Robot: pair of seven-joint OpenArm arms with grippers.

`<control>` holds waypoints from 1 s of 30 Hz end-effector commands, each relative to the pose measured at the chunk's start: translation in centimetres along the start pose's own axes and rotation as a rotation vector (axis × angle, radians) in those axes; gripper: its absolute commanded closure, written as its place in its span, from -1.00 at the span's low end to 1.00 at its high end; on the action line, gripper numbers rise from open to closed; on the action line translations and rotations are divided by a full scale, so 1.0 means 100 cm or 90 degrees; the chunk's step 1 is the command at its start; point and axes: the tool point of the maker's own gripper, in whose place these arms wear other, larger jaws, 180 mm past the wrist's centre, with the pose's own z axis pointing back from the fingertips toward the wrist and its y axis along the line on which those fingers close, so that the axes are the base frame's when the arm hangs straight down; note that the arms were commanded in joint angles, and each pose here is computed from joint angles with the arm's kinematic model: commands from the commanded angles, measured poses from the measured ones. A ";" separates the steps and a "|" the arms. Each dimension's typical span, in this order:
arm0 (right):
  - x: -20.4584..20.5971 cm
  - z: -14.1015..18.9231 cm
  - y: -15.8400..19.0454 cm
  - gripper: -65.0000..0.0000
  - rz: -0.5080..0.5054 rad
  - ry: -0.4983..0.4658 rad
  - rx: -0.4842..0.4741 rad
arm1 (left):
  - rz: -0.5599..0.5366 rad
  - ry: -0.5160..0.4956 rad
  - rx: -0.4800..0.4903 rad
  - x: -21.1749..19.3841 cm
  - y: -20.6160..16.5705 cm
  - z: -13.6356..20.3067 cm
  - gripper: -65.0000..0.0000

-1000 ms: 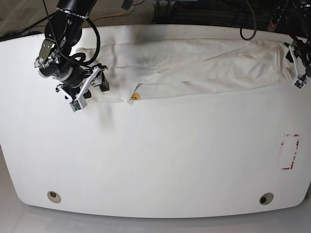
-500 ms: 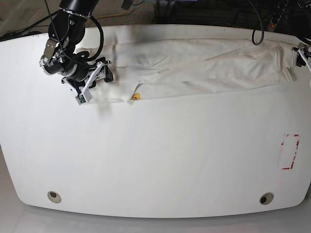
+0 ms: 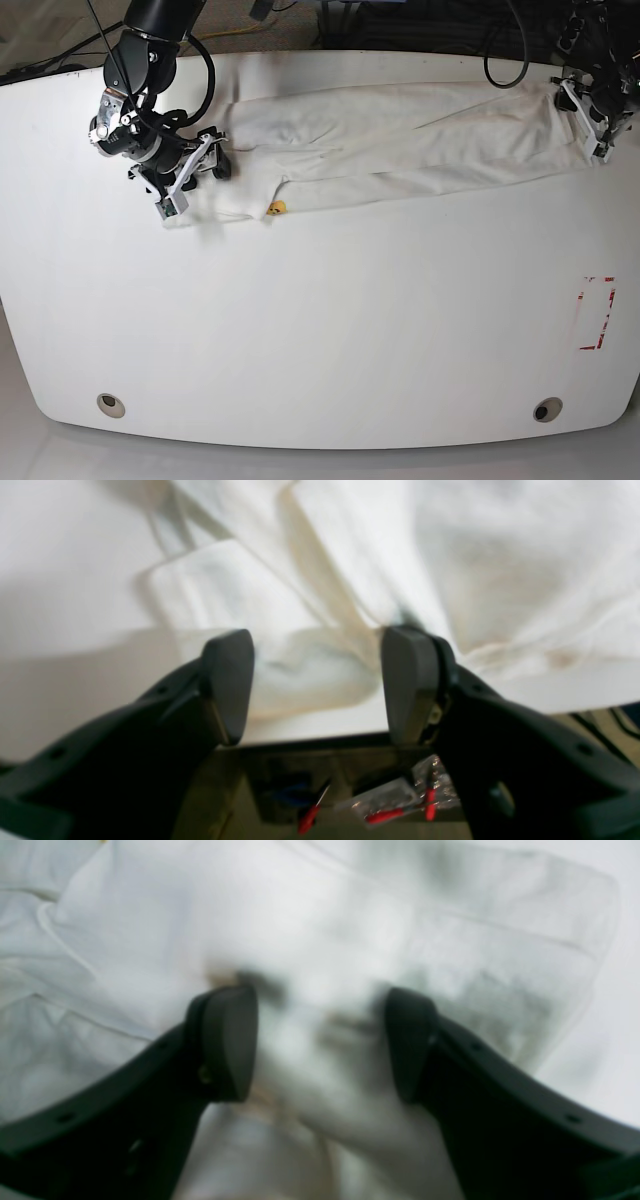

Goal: Fold the T-shirt properly
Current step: 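Pull the folded strip taut between both grippers and lay it flat, then grasp the strip end with the left gripper and fold it toward the right gripper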

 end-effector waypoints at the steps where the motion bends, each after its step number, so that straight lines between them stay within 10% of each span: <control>1: -0.008 0.006 -0.020 -0.21 0.016 0.032 -0.042 | -0.021 -0.026 0.001 0.014 -0.002 0.001 -0.17; 30: 0.006 0.011 -0.054 -0.21 0.000 0.006 -0.068 | 0.115 -0.195 -0.029 0.078 0.050 0.044 -0.46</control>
